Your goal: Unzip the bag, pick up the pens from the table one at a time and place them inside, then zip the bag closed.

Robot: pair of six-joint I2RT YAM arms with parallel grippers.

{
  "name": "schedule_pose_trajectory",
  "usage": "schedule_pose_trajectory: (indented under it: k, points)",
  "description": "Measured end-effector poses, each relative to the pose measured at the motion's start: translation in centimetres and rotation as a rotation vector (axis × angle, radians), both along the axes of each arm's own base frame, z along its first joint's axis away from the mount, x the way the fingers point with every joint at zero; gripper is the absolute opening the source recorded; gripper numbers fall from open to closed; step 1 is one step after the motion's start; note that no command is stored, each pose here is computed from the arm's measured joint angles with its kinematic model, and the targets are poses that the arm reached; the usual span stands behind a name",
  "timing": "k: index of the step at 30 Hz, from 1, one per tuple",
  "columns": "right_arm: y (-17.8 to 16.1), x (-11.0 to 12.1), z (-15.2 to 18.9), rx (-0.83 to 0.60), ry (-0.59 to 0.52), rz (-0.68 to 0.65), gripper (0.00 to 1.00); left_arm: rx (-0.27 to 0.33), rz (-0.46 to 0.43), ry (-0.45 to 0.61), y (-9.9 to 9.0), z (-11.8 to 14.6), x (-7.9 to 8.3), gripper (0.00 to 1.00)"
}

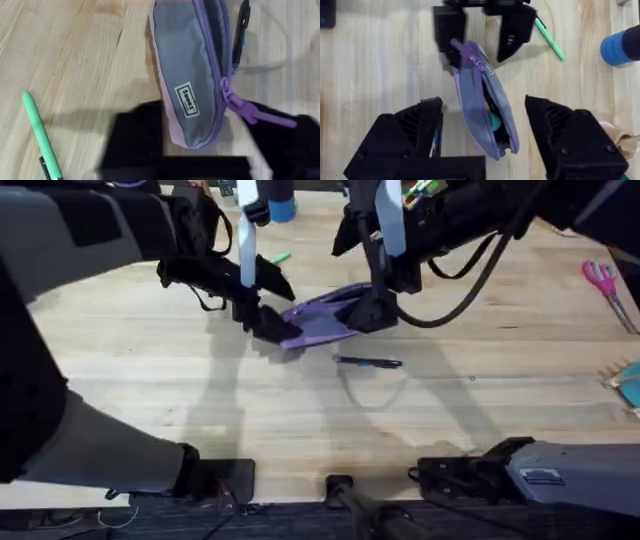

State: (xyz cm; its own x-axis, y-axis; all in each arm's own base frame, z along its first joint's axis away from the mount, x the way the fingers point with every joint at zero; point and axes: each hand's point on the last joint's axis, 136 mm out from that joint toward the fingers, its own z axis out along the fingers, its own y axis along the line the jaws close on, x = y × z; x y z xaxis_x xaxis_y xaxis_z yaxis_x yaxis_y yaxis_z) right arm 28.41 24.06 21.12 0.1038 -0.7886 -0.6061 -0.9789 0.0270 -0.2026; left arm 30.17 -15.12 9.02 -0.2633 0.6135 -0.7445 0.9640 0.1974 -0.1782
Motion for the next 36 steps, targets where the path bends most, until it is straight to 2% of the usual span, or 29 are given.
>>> schedule_pose_trajectory:
  k: [1, 2, 6, 10, 17, 21, 30, 36]
  points:
    - [0.0, 0.0, 0.0, 0.0, 0.0, -0.001, 0.996, 0.0, 0.003, 0.003, 0.0, 0.0, 0.0, 0.956]
    - [0.0, 0.0, 0.0, -0.002, -0.001, -0.001, 0.996, 0.0, 0.003, 0.003, 0.0, 0.0, 0.0, 0.984]
    - [-0.1, 0.0, 0.0, -0.004, -0.002, -0.003, 0.996, 0.0, 0.002, 0.006, 0.0, 0.0, -0.1, 0.992]
    - [-0.1, 0.1, -0.1, -0.006, -0.002, -0.004, 0.996, 0.007, 0.004, 0.056, 0.1, 0.7, -0.6, 0.994]
    - [-0.2, 0.1, -0.2, -0.015, -0.002, -0.008, 0.996, 0.004, 0.043, 0.007, 1.2, 4.8, 1.4, 0.995]
    - [-0.4, 0.2, -0.3, -0.024, -0.007, -0.014, 0.996, 0.003, 0.079, -0.016, 2.4, 7.7, 1.8, 0.995]
    - [-0.5, 0.3, -0.3, -0.028, -0.009, -0.017, 0.996, 0.01, 0.138, -0.026, 4.2, 11.7, 0.1, 0.997]
    - [-0.6, 0.4, -0.3, -0.036, -0.016, -0.023, 0.996, 0.088, 0.151, -0.082, 4.9, 13.5, -2.0, 0.996]
